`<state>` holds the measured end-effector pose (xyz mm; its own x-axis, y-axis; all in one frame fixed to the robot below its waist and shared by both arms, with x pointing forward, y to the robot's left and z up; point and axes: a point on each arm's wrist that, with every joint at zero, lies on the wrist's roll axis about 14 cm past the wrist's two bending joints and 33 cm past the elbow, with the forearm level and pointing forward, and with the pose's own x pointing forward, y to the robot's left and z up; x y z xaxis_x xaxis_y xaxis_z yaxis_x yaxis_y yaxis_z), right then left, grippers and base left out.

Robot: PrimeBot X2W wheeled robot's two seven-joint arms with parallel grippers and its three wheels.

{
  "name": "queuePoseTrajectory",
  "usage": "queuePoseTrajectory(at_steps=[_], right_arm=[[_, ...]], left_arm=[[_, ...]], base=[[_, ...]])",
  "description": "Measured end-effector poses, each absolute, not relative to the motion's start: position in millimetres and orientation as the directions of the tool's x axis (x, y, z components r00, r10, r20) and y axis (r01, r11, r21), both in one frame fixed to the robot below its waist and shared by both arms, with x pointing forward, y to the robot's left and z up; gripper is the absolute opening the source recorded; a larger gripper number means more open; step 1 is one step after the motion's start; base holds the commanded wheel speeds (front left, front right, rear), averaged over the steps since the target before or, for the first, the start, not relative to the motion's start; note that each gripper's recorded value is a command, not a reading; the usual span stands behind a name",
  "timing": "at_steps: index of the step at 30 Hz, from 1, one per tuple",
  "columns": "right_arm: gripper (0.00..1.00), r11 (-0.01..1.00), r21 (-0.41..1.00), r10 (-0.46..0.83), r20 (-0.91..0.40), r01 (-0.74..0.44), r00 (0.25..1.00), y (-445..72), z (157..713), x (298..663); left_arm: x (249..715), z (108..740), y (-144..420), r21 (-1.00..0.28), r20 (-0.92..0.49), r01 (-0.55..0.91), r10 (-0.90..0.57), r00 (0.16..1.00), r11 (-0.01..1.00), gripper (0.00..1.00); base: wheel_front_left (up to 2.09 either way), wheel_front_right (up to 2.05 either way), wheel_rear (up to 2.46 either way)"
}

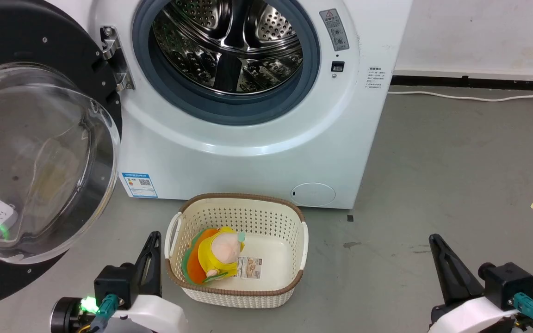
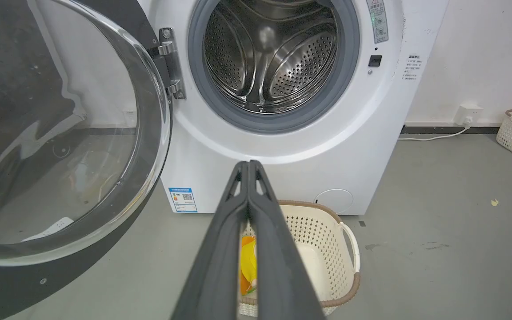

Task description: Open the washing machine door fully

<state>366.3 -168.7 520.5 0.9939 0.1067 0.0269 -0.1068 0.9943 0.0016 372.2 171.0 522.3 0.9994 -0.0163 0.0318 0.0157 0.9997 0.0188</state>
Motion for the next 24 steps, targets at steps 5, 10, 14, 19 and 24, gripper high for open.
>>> queuePoseTrajectory(at_steps=[5, 10, 14, 19, 24], right_arm=[[0.00, 0.994, -0.006, 0.109, 0.018, -0.109, 0.994, -168.0, 519.9, 366.3], [0.00, 0.994, -0.008, 0.111, 0.011, -0.111, 0.994, -167.4, 519.5, 366.3], [0.00, 0.993, -0.016, 0.114, 0.004, -0.114, 0.994, -166.5, 519.4, 366.8], [0.00, 0.993, -0.025, 0.117, 0.007, -0.117, 0.993, -165.5, 522.2, 368.8], [0.00, 0.993, -0.028, 0.118, -0.001, -0.118, 0.993, -164.9, 521.5, 368.7]], left_arm=[[372.4, 523.8, 170.9, 0.025, 0.031, 0.019, -0.020, 0.999, 1.000, 0.00], [372.6, 523.9, 171.9, 0.026, 0.024, 0.016, -0.017, 1.000, 1.000, 0.00], [372.7, 524.2, 172.7, 0.030, 0.020, 0.015, -0.015, 1.000, 0.999, 0.00], [372.8, 524.6, 174.2, 0.026, 0.015, 0.008, -0.008, 1.000, 1.000, 0.00], [372.9, 525.1, 174.4, 0.029, 0.011, 0.006, -0.006, 1.000, 1.000, 0.00]], base=[[0.00, 0.00, 0.00], [0.00, 0.00, 0.00], [0.00, 0.00, 0.00], [0.00, 0.00, 0.00], [0.00, 0.00, 0.00]])
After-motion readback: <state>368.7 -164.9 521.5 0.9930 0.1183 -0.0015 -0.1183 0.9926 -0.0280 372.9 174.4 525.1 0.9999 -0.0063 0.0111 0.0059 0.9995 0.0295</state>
